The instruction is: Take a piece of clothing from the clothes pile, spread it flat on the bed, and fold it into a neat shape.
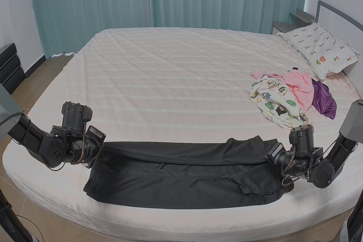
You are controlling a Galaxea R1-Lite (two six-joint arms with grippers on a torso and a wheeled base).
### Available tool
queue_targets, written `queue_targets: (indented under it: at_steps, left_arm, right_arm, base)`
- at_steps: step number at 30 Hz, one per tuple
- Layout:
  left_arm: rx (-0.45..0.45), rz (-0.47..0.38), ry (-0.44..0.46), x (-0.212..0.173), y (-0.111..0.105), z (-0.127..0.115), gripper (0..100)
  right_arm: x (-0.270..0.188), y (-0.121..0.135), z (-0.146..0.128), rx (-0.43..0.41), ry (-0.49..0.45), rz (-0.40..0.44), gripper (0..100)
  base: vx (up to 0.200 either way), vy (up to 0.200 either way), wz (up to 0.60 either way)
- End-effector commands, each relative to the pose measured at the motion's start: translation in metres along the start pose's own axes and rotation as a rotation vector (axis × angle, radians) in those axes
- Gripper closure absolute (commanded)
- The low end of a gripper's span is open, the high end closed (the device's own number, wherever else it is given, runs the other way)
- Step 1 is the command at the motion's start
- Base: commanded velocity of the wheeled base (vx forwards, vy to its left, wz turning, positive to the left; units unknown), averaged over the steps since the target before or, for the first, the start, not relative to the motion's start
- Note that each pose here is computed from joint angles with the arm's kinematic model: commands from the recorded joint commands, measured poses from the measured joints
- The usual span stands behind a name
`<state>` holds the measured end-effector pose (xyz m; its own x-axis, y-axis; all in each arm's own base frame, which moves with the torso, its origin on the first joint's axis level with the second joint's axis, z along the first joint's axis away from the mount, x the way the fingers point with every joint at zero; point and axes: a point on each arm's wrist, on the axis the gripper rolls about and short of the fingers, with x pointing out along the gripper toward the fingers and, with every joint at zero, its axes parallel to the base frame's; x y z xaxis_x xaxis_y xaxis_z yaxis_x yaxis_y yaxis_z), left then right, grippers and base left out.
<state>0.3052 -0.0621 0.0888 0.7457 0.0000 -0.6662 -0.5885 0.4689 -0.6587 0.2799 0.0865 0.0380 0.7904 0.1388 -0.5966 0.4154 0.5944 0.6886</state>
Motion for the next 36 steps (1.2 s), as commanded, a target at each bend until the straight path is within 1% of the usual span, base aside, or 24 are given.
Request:
queue_targets:
  at_steps: [1,2,6,8,11,12,13,14,15,17,20,25,27,30,31,36]
  left_arm:
    - [-0.001,0.001,0.000,0.000,0.000,0.000,100]
    - [-0.001,-0.001,-0.001,0.000,0.000,0.000,100]
    - [0.005,-0.028,-0.010,0.000,-0.008,0.003,100]
    - [0.006,-0.038,-0.014,-0.001,-0.011,0.004,100]
    - [0.001,-0.091,-0.038,0.000,-0.030,0.013,100]
    - [0.012,-0.103,-0.042,0.000,-0.036,0.014,100]
    - [0.013,-0.106,-0.043,0.000,-0.037,0.015,100]
    - [0.038,-0.124,-0.051,0.000,-0.045,0.017,100]
    - [0.038,-0.124,-0.051,0.000,-0.045,0.017,100]
    - [0.050,-0.140,-0.060,0.009,-0.058,0.021,100]
    - [0.045,-0.136,-0.062,0.014,-0.061,0.022,100]
    - [0.029,-0.134,-0.067,0.015,-0.059,0.022,100]
    - [0.001,-0.126,-0.097,0.014,-0.059,0.025,100]
    - [-0.008,-0.126,-0.120,0.014,-0.059,0.028,100]
    - [-0.016,-0.142,-0.134,0.012,-0.060,0.031,100]
    - [-0.017,-0.160,-0.143,0.010,-0.062,0.032,100]
  right_arm:
    - [-0.006,0.006,0.005,0.003,-0.018,0.031,100]
    - [-0.007,0.007,0.007,0.003,-0.024,0.035,100]
    - [-0.007,0.015,0.028,0.030,-0.084,0.068,100]
    - [-0.007,0.017,0.032,0.035,-0.093,0.076,100]
    - [-0.007,0.029,0.044,0.037,-0.129,0.119,100]
    - [-0.006,0.034,0.049,0.038,-0.143,0.131,100]
    - [-0.006,0.034,0.050,0.038,-0.144,0.133,100]
    - [-0.004,0.043,0.057,0.044,-0.167,0.161,100]
    - [-0.004,0.043,0.057,0.044,-0.167,0.161,100]
    - [-0.003,0.055,0.068,0.052,-0.199,0.203,100]
    - [-0.002,0.058,0.069,0.052,-0.205,0.221,100]
    - [-0.001,0.054,0.065,0.048,-0.192,0.207,100]
    - [-0.005,0.045,0.061,0.049,-0.177,0.181,100]
    - [-0.005,0.041,0.058,0.046,-0.168,0.171,100]
    - [-0.003,0.037,0.056,0.041,-0.167,0.168,100]
    - [0.004,0.039,0.057,0.043,-0.187,0.201,100]
  base:
    - [0.000,0.000,0.00]
    - [0.000,0.000,0.00]
    - [0.000,0.000,0.00]
    - [0.000,0.000,0.00]
    - [0.000,0.000,0.00]
    - [0.000,0.000,0.00]
    - [0.000,0.000,0.00]
    - [0.000,0.000,0.00]
    - [0.000,0.000,0.00]
    - [0.000,0.000,0.00]
    - [0.000,0.000,0.00]
    - [0.000,0.000,0.00]
    - [0.000,0.000,0.00]
    - [0.000,0.000,0.00]
    - [0.000,0.000,0.00]
    - [0.000,0.000,0.00]
